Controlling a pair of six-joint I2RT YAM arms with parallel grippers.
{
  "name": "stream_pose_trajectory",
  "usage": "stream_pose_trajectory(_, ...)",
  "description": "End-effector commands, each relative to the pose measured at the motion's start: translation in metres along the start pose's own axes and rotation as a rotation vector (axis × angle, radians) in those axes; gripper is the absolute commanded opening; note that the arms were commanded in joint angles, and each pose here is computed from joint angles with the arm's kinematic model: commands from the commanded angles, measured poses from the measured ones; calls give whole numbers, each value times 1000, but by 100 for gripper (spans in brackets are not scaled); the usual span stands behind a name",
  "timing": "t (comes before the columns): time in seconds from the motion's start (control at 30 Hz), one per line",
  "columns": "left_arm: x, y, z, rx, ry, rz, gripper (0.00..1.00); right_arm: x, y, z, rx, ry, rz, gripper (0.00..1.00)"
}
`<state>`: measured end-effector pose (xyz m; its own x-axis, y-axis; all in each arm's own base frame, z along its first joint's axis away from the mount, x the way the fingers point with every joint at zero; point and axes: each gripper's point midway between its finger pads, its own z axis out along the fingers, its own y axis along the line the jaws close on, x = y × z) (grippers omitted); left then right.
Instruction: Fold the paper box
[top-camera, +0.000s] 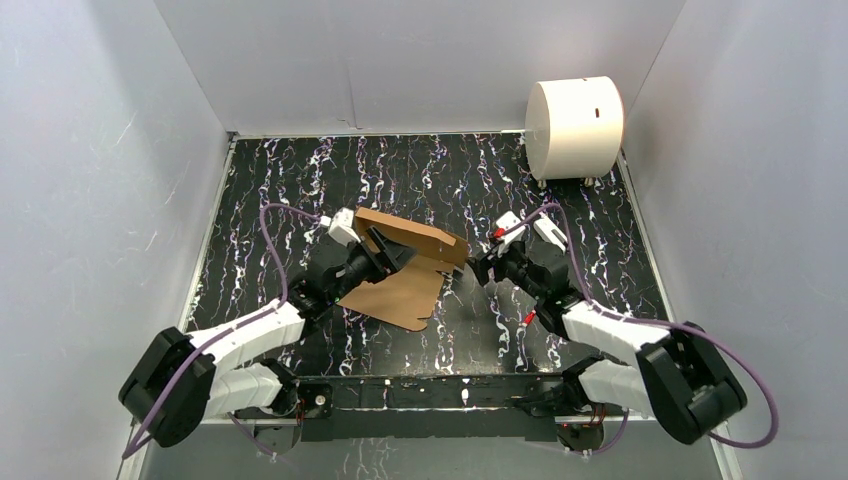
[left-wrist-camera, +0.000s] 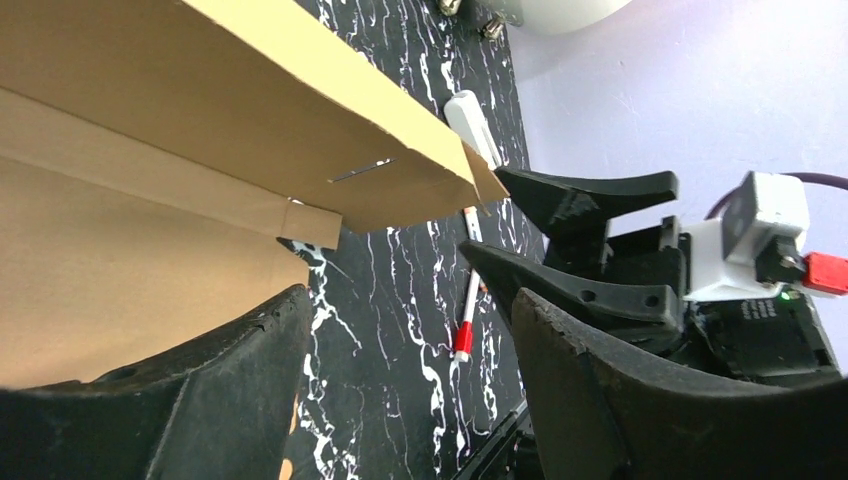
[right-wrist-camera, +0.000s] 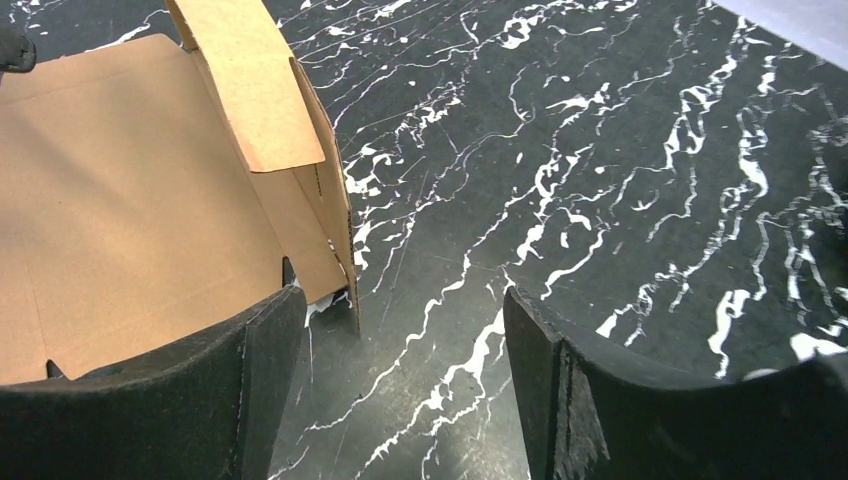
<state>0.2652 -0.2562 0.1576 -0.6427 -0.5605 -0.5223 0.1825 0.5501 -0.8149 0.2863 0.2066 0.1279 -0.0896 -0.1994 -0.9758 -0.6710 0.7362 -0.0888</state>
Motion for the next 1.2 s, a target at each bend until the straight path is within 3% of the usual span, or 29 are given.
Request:
stream_pose_trajectory(0.0,-17,-31,11,62,-96,15,70,-33,10,14,-94,-157,54,78)
stream_pose_trajectory(0.2,-4,-38,31,60,-80,37,69,-27,8,23,-84,-190,89,67)
stream_pose_trajectory(0.6,13,-59,58,89,-78,83,61,-7,14,27,-110,-158,97,31)
stream_pose_trajectory(0.97,14,-57,78,62,-130,105,52,-1,17,26,-126,-156,92,10)
stream_pose_trajectory(1.17,18,-53,90,41,-132,116,50,-1,19,26,-138,-162,90,4)
